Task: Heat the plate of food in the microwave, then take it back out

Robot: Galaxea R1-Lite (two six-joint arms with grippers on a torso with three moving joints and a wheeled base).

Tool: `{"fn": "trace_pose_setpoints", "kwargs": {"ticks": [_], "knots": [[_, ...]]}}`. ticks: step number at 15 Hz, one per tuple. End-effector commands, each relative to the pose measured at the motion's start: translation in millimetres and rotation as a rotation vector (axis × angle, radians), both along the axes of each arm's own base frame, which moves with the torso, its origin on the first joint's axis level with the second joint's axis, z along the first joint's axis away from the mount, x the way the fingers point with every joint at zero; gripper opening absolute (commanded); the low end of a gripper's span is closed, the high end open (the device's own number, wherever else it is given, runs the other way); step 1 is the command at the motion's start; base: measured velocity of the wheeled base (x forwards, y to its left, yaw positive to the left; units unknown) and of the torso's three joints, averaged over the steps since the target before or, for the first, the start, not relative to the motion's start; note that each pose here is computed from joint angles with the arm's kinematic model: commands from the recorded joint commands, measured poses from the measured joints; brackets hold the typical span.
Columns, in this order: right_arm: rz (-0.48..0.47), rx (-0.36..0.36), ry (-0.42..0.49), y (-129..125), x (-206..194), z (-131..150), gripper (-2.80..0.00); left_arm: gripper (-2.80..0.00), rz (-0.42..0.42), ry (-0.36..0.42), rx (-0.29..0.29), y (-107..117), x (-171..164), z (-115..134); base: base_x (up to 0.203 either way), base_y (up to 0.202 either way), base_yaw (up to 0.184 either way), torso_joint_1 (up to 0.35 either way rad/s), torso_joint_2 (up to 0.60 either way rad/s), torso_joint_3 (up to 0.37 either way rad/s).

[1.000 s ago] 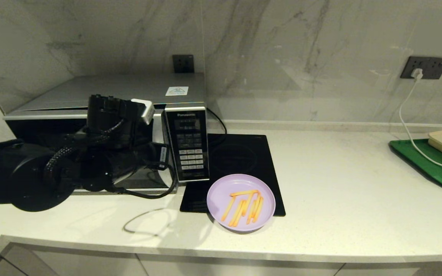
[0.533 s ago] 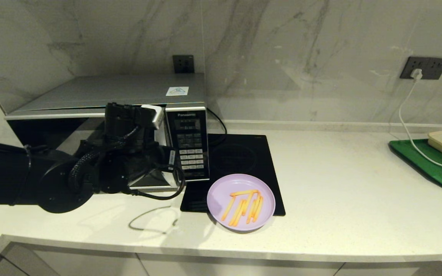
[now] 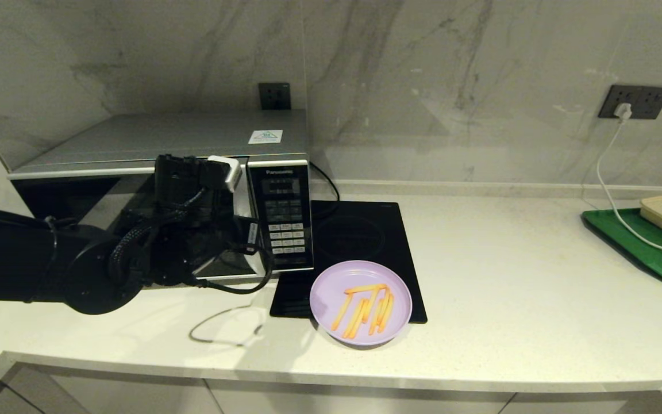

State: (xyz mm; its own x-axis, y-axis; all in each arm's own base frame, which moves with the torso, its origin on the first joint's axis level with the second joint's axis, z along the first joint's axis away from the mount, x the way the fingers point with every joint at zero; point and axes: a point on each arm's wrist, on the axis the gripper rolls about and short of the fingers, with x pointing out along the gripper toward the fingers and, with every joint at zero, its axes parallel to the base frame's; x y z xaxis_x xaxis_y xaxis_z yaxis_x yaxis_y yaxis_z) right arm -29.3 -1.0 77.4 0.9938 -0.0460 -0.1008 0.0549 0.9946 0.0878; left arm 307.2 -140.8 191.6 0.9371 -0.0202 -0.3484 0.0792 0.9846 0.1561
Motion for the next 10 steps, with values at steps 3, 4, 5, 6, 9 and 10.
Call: {"fn": "trace_pose_setpoints", "kwargs": {"ticks": [3, 4, 5, 6, 9, 10], "knots": [[0.0, 0.0, 0.002, 0.0, 0.0, 0.0, -2.8, -2.8, 0.007, -0.038, 0.026, 5.2, 3.9, 3.6, 0.0, 0.0, 0.0, 0.0, 0.0, 0.0], [0.0, 0.0, 0.002, 0.0, 0.0, 0.0, -2.8, -2.8, 0.006, -0.051, 0.027, 4.8, 4.9, 4.1, 0.0, 0.0, 0.0, 0.0, 0.0, 0.0], [0.0, 0.0, 0.002, 0.0, 0.0, 0.0, -2.8, -2.8, 0.006, -0.06, 0.022, 4.7, 4.7, 5.0, 0.0, 0.0, 0.0, 0.0, 0.0, 0.0], [0.001, 0.0, 0.002, 0.0, 0.0, 0.0, -2.8, -2.8, -0.001, -0.062, 0.02, 3.6, 1.5, 5.8, 0.0, 0.0, 0.0, 0.0, 0.0, 0.0], [0.0, 0.0, 0.002, 0.0, 0.0, 0.0, -2.8, -2.8, -0.058, -0.095, 0.001, 1.6, -33.3, 24.1, 0.0, 0.0, 0.0, 0.0, 0.0, 0.0], [0.0, -0.001, 0.002, 0.0, 0.0, 0.0, -2.8, -2.8, -0.09, -0.107, -0.008, 1.2, -52.1, 32.7, 0.0, 0.0, 0.0, 0.0, 0.0, 0.0]]}}
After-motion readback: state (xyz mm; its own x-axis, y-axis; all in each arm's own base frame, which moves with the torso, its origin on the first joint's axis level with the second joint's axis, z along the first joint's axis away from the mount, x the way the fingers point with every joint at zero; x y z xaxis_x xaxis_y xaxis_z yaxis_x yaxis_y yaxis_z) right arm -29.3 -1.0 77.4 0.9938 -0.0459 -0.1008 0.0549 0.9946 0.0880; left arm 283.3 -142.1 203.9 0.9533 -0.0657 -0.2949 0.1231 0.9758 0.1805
